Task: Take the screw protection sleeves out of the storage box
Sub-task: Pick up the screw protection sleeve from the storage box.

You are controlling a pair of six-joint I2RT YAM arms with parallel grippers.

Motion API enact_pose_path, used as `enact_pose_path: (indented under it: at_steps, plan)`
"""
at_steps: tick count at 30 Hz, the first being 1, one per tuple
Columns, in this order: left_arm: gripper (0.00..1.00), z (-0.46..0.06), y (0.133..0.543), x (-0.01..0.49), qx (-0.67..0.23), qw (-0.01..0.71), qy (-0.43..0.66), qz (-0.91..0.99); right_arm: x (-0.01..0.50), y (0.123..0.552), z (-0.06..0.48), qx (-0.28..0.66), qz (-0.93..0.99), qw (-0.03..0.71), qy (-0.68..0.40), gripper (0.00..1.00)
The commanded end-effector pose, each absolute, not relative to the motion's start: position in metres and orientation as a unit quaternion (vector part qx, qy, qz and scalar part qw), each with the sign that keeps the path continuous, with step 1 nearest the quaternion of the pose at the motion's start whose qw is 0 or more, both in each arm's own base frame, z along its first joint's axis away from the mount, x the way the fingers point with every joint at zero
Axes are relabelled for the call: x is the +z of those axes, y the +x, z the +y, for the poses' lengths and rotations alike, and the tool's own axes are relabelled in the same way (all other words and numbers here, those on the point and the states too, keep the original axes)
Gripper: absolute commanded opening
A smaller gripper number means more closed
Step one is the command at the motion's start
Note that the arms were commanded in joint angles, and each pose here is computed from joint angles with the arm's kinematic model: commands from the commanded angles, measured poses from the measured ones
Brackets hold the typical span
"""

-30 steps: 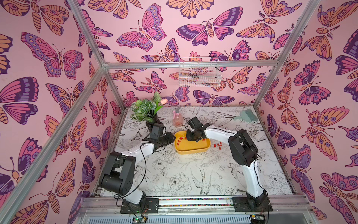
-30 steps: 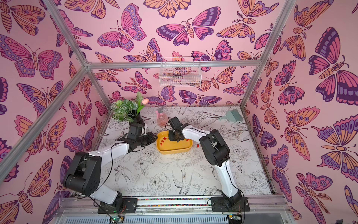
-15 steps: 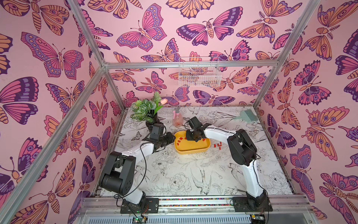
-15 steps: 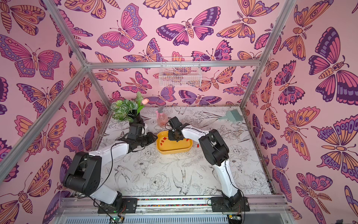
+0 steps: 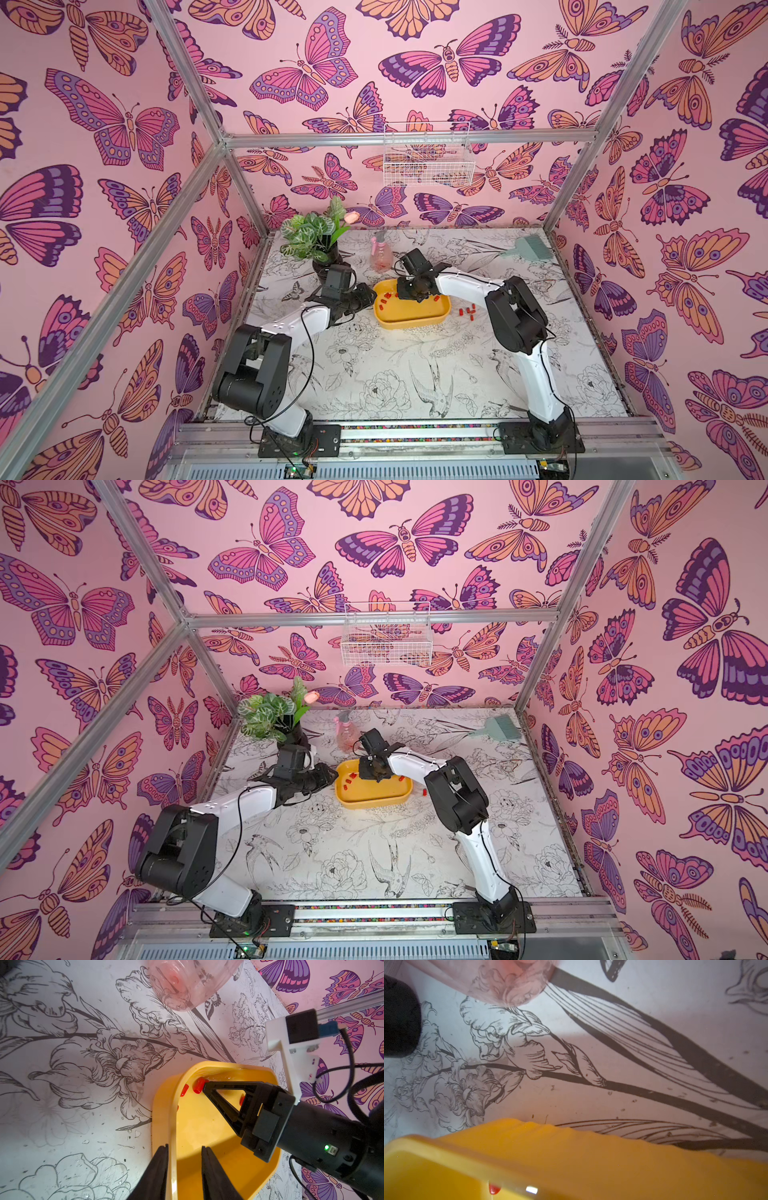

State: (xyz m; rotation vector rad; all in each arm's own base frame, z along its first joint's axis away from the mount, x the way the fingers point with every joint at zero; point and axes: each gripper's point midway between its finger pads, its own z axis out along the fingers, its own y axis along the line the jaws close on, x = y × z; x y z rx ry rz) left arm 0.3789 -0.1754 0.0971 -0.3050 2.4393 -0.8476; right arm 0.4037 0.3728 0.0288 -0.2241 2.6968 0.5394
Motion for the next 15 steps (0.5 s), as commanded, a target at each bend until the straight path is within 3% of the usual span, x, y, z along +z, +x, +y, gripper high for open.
enact_pose_path:
  at_steps: [1,15]
  plan:
    - [0.33,-0.178,0.381,0.098,-0.322,0.265,-0.110,0.902,0.015,0.399,0.369,0.171,0.967,0.173,-0.078,0.13]
    - [0.33,-0.179,0.382,0.099,-0.323,0.267,-0.108,0.902,0.064,0.393,0.353,0.176,0.954,0.224,-0.097,0.09]
